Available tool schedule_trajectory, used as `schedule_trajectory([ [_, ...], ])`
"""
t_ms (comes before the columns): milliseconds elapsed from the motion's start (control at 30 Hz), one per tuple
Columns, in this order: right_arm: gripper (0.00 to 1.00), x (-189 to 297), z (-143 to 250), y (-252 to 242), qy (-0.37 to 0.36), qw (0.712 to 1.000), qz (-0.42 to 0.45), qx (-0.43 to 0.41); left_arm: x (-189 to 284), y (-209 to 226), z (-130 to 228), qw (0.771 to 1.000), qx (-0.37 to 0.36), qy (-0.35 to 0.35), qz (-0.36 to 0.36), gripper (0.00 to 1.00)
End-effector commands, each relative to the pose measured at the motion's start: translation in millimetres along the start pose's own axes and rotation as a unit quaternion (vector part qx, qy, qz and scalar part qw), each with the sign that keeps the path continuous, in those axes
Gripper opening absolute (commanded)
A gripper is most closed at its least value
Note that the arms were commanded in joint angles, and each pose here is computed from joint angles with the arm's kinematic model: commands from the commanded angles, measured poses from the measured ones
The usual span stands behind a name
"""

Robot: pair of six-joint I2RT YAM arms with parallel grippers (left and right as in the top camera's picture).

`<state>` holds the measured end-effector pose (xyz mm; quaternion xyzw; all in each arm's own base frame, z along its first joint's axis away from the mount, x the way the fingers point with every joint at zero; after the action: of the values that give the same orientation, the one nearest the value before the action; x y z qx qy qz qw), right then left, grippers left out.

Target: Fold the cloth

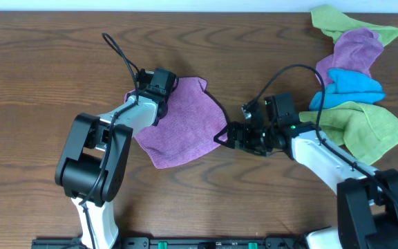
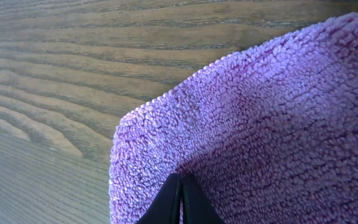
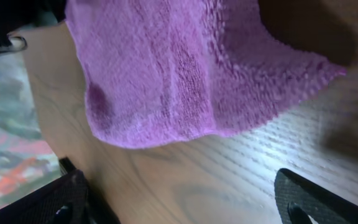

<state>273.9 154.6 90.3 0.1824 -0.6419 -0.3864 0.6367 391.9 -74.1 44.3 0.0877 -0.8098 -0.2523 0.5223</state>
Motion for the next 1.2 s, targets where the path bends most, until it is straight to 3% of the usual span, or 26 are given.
schedule_trajectory([
  [0,0.98,-10,12,-6,0.017,0.999,-0.012,-0.047,-19,-18,30,0.998,-0.013,0.051,0.046,0.06],
  [200,0.99,-20,12,0,-0.006,0.997,-0.05,-0.064,-19,-19,29,0.997,-0.012,0.049,0.049,0.06],
  [600,0.99,-37,4,-6,-0.071,0.986,-0.005,-0.148,-18,-20,29,0.997,-0.012,0.05,0.053,0.06],
  [933,0.99,-59,-32,8,-0.118,0.978,-0.101,-0.142,-18,-20,30,0.997,-0.012,0.05,0.055,0.06],
  [1067,0.99,-51,-54,25,-0.166,0.967,-0.168,-0.091,-18,-24,30,0.996,-0.012,0.052,0.07,0.06],
  [1167,0.91,-26,-73,43,-0.215,0.949,-0.227,-0.032,-18,-24,32,0.996,-0.014,0.057,0.07,0.06],
])
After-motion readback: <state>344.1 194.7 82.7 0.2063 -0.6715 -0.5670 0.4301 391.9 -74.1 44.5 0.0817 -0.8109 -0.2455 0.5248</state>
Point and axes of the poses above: each gripper's point midway between its finger pads, its own x axis back along the fingers, its own y axis along the line the jaws close on, z = x × y, the point moved 6 cm from there along x, back along the fingers, and after that the axes turned 15 degrees about -x, right-handed, at the moved point
